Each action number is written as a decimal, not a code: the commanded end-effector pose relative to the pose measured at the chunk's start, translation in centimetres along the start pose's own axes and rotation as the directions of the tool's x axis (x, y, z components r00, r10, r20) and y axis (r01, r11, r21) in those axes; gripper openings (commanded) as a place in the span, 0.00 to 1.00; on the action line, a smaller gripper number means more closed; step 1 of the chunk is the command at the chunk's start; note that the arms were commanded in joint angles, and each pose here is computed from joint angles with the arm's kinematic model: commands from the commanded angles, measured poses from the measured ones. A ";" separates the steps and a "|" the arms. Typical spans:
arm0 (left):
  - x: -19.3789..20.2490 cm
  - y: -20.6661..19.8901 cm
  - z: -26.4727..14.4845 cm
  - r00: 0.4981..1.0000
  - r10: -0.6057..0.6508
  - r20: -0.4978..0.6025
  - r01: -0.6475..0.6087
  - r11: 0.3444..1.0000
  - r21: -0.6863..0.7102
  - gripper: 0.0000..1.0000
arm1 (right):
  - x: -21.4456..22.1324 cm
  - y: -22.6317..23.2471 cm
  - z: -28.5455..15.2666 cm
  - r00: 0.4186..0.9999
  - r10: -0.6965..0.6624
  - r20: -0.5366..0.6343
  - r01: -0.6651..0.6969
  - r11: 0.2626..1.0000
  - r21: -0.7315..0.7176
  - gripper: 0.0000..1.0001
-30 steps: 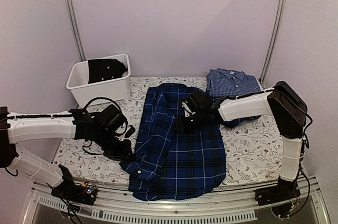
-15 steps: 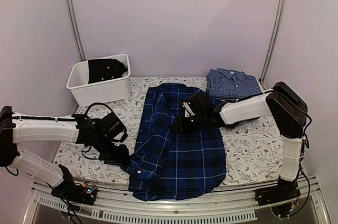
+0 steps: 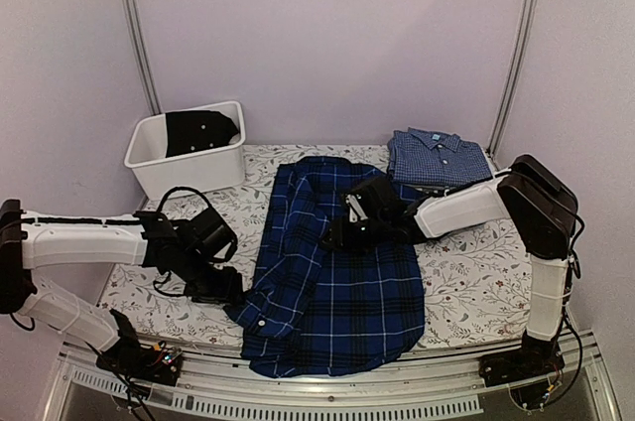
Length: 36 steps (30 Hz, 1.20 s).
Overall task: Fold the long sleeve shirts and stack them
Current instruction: Smooth out the sleeve of the 1/3-folded shirt.
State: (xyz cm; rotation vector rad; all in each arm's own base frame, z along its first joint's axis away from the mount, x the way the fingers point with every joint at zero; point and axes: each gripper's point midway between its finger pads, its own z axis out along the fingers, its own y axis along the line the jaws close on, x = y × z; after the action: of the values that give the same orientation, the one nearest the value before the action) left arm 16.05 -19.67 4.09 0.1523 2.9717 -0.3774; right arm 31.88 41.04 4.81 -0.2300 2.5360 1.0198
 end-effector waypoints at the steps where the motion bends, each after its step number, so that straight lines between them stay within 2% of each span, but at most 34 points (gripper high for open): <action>1: -0.3 0.5 0.2 1.000 -0.013 -0.002 0.013 1.000 -0.023 0.57 | 0.2 -0.3 0.2 0.999 0.034 0.005 -0.034 0.999 -0.029 0.49; 5: 0.0 0.1 1.3 1.000 -0.014 -0.016 0.015 1.000 0.009 0.56 | 0.2 -0.4 0.0 0.998 0.054 0.021 -0.053 0.998 -0.046 0.52; 8: -0.1 -0.6 1.5 1.000 -0.005 -0.023 0.006 0.999 0.046 0.50 | 0.3 -0.1 -0.1 0.997 0.068 0.030 -0.065 0.994 -0.088 0.52; 11: 0.1 -1.3 1.5 0.999 0.004 -0.038 -0.001 0.997 0.082 0.37 | 0.2 0.3 0.1 0.996 0.079 0.032 -0.075 0.990 -0.118 0.52; 16: 0.4 -2.5 1.0 0.998 0.008 -0.056 0.000 0.990 0.141 0.09 | -0.3 0.4 0.1 0.994 0.098 0.051 -0.089 0.985 -0.146 0.48; 19: 0.4 -3.1 0.5 0.998 0.014 -0.065 -0.003 0.985 0.171 0.01 | -0.5 0.4 0.2 0.992 0.110 0.055 -0.100 0.983 -0.155 0.42; 23: 0.5 -3.8 -0.1 0.997 0.020 -0.077 -0.004 0.980 0.200 0.00 | -0.6 0.1 0.4 0.991 0.122 0.056 -0.112 0.982 -0.154 0.33; 31: 1.3 -5.8 -2.0 0.993 0.041 -0.111 -0.009 0.963 0.269 0.00 | -1.5 -0.3 0.0 0.989 0.128 0.078 -0.116 0.983 -0.141 0.06; 34: 1.9 -6.7 -2.8 0.991 0.043 -0.125 -0.005 0.956 0.294 0.00 | -1.9 -0.6 -0.1 0.989 0.121 0.083 -0.111 0.987 -0.119 0.00; 36: 2.2 -7.4 -3.6 0.991 0.036 -0.132 0.008 0.946 0.323 0.00 | -2.3 -0.6 -0.2 0.990 0.112 0.088 -0.103 0.990 -0.098 0.00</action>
State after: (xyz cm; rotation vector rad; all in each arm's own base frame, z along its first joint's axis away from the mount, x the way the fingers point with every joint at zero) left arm 13.81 -24.42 6.56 0.2396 3.0148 -0.7652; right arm 33.03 40.89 5.48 -0.0721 2.4410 1.2265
